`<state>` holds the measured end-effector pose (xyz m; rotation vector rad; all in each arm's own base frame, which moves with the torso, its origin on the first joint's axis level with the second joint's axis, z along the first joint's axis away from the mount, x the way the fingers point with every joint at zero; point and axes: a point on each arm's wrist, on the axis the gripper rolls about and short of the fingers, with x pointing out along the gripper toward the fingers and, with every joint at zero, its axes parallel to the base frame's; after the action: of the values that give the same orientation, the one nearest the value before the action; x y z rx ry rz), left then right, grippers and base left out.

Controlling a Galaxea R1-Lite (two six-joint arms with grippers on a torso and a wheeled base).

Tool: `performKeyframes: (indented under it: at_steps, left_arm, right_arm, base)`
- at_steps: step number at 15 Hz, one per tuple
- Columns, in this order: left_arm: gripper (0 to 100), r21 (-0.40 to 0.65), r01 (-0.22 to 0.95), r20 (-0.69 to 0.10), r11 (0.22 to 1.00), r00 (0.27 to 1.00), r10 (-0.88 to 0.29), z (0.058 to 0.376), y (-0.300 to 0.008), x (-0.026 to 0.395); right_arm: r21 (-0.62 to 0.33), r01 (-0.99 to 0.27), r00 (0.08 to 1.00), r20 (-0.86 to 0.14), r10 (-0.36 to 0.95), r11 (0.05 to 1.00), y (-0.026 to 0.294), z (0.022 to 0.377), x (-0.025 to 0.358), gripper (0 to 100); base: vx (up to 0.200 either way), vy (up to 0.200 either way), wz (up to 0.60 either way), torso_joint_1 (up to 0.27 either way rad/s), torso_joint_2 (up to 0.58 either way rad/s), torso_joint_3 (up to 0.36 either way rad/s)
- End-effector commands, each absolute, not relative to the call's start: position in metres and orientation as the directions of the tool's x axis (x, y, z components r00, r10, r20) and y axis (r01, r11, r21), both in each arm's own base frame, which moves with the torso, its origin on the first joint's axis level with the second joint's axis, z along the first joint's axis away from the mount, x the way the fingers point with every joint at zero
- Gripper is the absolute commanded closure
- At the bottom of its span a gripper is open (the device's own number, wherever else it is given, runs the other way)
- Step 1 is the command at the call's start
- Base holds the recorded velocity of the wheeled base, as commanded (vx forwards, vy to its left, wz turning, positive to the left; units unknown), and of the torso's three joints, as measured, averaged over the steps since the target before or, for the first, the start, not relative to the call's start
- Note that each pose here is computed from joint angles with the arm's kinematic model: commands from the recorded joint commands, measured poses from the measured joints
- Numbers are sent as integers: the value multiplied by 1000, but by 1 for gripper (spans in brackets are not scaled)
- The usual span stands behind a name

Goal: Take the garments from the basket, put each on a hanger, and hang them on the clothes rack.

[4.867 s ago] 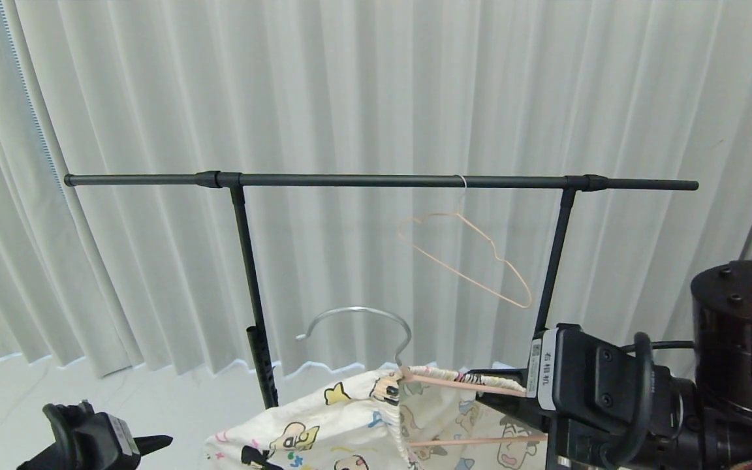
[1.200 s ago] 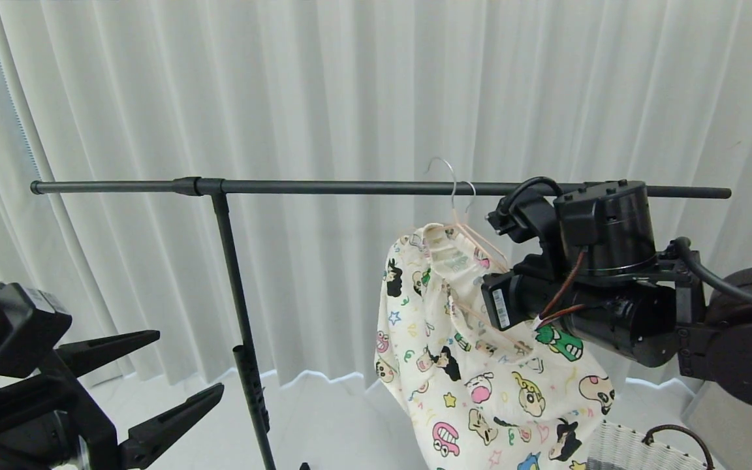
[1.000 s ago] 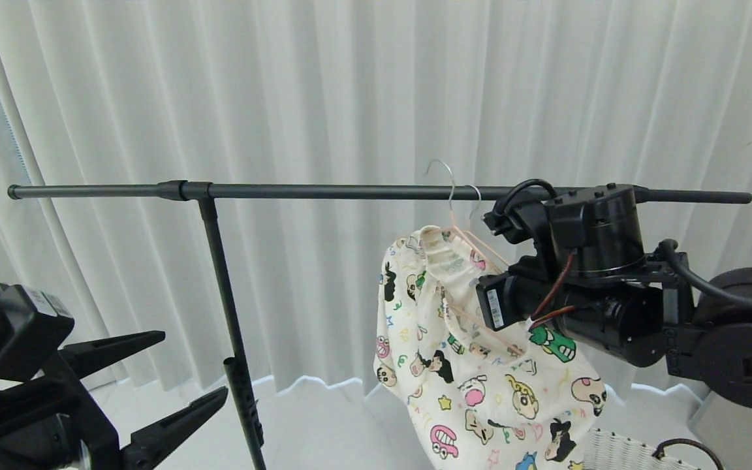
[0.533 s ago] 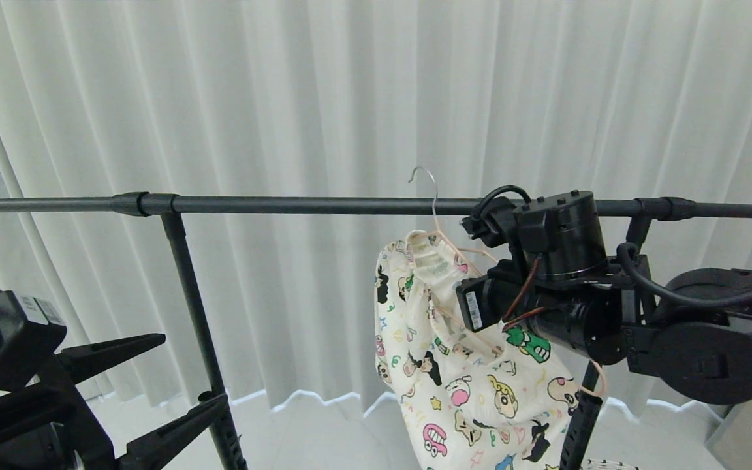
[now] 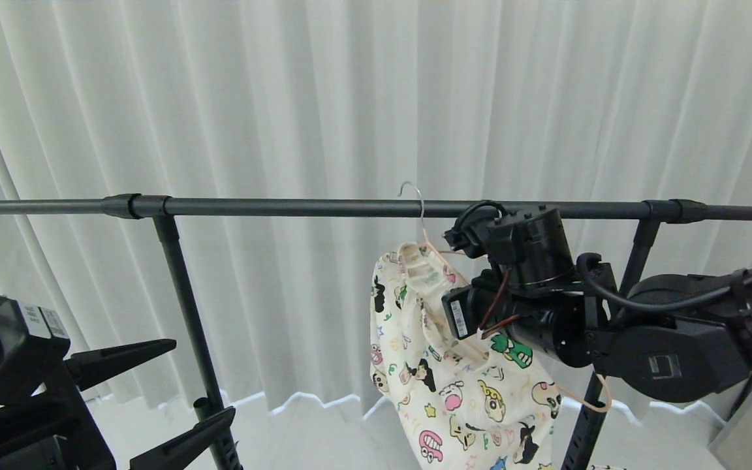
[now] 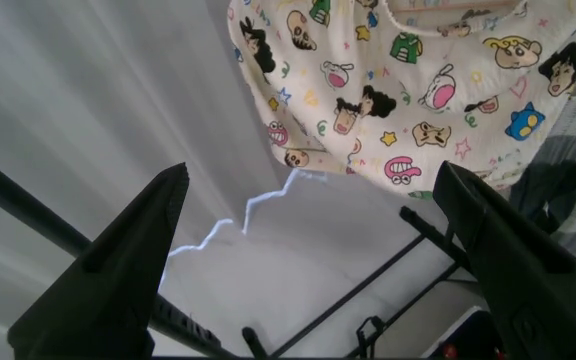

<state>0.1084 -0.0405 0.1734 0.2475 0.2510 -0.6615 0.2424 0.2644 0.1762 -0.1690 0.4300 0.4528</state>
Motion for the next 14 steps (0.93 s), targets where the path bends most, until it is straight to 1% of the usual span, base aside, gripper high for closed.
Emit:
performKeyframes:
  at_steps: [1,7,8,9,11,14]
  left_arm:
    - [0,149,629,-305,763,763,-570,173,-40,107]
    - [0,152,625,-307,766,766,-565,173,-40,107]
    - [0,151,625,-308,766,766,-565,172,-40,108]
    - [0,151,619,-312,771,770,-557,172,-40,108]
    - [0,156,576,-322,802,797,-510,171,-39,110]
    - [0,166,514,-350,842,829,-437,167,-36,115]
  right_arm:
    - [-73,-460,804,-457,380,885,268,168,245,100]
    - [-72,-466,801,-458,386,882,271,167,243,100]
    - [-70,-470,799,-458,391,880,272,167,241,0]
    - [-68,-471,802,-448,395,879,273,170,237,0]
    - [-63,-461,824,-401,400,885,270,187,225,0]
    - [-23,-462,845,-314,433,886,251,216,203,0]
  base:
    - [0,0,0,0,0,0]
    - [0,0,0,0,0,0]
    - [0,0,0,0,0,0]
    - [0,0,0,0,0,0]
    - [0,0,0,0,0,0]
    - [0,0,0,0,0,0]
